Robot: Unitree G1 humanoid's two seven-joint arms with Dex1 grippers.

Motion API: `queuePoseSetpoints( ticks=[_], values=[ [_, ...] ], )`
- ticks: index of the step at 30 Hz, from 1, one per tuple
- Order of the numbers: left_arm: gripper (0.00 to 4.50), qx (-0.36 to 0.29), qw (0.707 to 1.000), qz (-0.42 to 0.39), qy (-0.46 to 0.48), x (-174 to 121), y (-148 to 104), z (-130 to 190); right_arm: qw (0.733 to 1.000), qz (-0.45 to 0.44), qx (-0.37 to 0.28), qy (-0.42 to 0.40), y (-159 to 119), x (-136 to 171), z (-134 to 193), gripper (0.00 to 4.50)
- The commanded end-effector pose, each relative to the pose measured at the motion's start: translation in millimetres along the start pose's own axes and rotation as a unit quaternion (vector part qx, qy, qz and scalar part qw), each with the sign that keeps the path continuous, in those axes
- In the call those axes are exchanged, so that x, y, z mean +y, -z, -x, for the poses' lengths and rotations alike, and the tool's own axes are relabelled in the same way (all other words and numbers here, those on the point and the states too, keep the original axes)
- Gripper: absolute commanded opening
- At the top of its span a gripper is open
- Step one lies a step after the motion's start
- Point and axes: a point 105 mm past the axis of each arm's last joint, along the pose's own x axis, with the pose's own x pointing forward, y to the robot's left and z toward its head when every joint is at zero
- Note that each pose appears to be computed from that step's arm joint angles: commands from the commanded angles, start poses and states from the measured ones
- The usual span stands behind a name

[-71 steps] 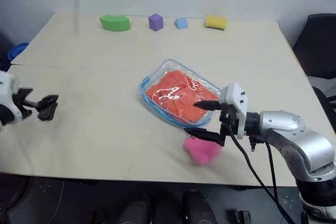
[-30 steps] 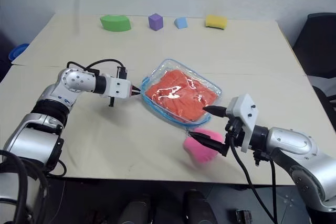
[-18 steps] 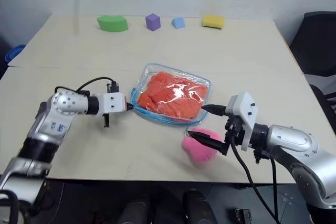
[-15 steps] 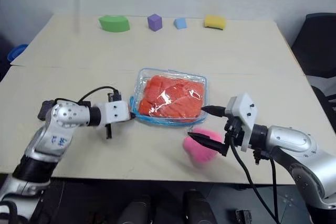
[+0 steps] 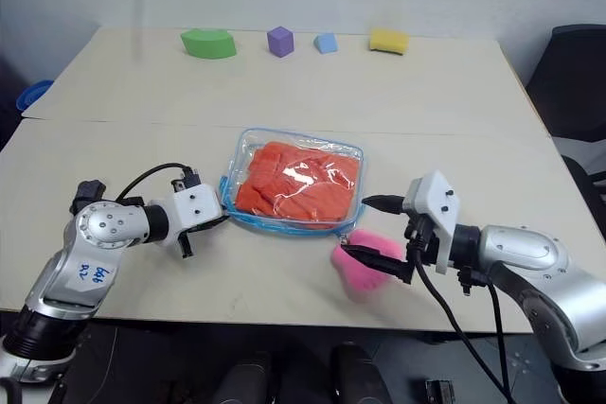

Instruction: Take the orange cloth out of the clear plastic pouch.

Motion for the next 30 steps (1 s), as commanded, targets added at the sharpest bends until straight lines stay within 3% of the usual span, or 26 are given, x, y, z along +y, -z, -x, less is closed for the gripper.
queuePoseSetpoints(
  ticks=[1,4,12,16,23,30],
  values=[
    [2.19,-0.015,0.999,0.023,-0.021,5.5,-1.9,6.4,1.000,0.021,0.012,0.003,-2.6,-2.9,3.7,4.50],
    [3.11,-0.056,0.996,0.066,-0.007,6.0,-15.1,15.6,1.000,0.008,0.024,0.014,3.0,-7.9,9.8,4.50],
    [3.11,-0.136,0.981,0.102,0.089,10.5,-38.1,63.4,0.996,-0.037,0.073,0.033,36.1,-17.1,33.5,4.50],
    [3.11,-0.150,0.976,0.090,0.133,4.2,-45.0,72.5,0.993,-0.036,0.104,0.039,53.0,-24.6,42.2,4.50],
    [3.11,-0.213,0.952,0.045,0.214,-8.1,-87.0,40.9,0.993,0.030,0.113,-0.003,29.8,-32.1,40.1,4.50],
    [3.11,-0.247,0.918,-0.028,0.309,-21.6,-129.2,8.7,0.986,0.039,0.157,-0.035,32.0,-30.6,49.0,4.50]
  ],
)
